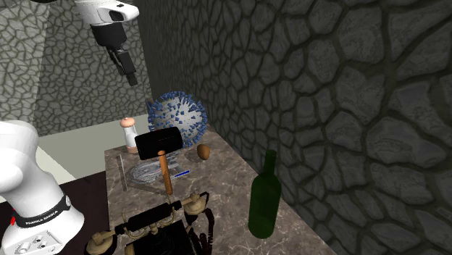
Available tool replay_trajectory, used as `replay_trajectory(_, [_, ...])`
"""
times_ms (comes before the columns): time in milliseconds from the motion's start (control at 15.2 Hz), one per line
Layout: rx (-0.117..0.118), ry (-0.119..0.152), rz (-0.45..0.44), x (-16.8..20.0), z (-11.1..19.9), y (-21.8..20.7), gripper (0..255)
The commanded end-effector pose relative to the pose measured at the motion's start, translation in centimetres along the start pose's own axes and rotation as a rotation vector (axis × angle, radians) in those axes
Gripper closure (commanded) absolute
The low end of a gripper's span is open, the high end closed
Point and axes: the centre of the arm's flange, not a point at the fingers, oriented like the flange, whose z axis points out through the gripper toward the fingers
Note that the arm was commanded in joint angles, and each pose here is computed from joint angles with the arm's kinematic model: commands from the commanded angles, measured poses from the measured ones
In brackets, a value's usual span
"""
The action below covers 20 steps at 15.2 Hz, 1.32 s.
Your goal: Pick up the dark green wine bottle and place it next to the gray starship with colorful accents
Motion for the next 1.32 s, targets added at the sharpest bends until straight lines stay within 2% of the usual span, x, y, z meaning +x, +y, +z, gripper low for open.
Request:
replay_trajectory(0, [0.000,0.000,0.000,0.0,0.0,0.0,0])
replay_trajectory(1254, [-0.053,-0.062,0.008,10.8,6.7,21.3,0])
